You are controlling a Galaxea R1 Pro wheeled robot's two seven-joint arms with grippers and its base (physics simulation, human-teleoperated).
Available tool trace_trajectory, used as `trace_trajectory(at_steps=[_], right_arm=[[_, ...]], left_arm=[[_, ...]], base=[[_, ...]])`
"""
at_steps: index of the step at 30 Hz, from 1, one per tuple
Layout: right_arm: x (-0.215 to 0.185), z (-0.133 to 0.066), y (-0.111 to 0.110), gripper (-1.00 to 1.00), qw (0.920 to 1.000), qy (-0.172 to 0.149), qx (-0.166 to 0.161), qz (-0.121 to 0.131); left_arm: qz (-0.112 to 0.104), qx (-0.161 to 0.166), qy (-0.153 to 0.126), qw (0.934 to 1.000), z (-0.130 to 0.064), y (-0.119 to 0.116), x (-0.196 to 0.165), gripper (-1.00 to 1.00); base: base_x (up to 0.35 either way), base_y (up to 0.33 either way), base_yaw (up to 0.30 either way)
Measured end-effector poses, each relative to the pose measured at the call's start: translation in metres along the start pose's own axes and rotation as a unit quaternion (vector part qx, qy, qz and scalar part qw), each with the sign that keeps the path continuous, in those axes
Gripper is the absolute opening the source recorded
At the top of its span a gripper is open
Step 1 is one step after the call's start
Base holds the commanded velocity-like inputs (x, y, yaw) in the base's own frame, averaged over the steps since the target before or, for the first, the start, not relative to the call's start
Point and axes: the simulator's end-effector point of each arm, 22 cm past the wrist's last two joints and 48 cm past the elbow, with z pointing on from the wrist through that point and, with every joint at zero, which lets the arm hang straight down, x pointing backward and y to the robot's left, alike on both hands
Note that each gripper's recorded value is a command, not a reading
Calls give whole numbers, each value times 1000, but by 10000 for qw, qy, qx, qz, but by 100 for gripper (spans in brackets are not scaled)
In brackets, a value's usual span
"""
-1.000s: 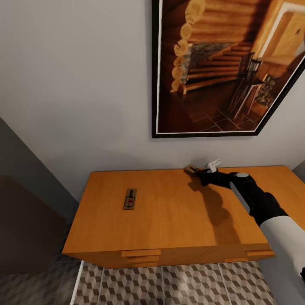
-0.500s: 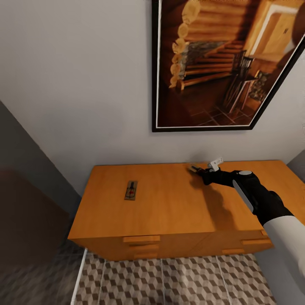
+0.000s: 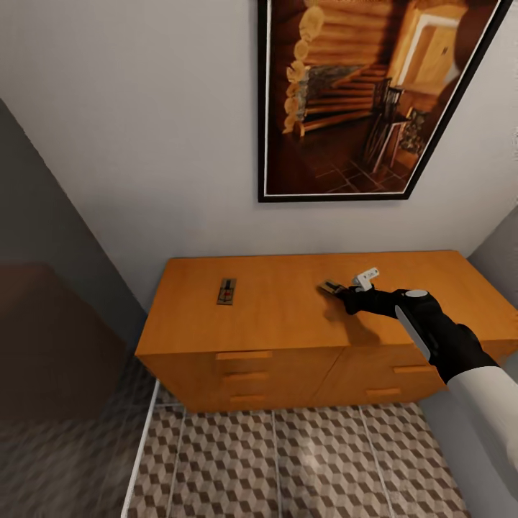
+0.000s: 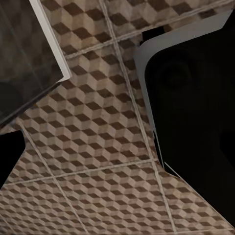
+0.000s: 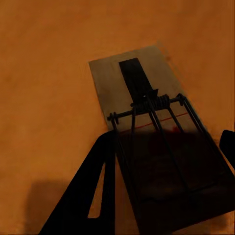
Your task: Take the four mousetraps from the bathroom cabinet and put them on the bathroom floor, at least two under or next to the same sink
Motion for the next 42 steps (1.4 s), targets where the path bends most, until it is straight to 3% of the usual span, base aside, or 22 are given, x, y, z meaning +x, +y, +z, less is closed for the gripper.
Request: trace_trajectory(at_steps=[42], right_arm=[[0, 0, 0, -100, 10000, 0, 10, -4]], left_arm=[[0, 2, -1, 10000, 0, 0, 0, 100]], base=[[-328, 0, 0]])
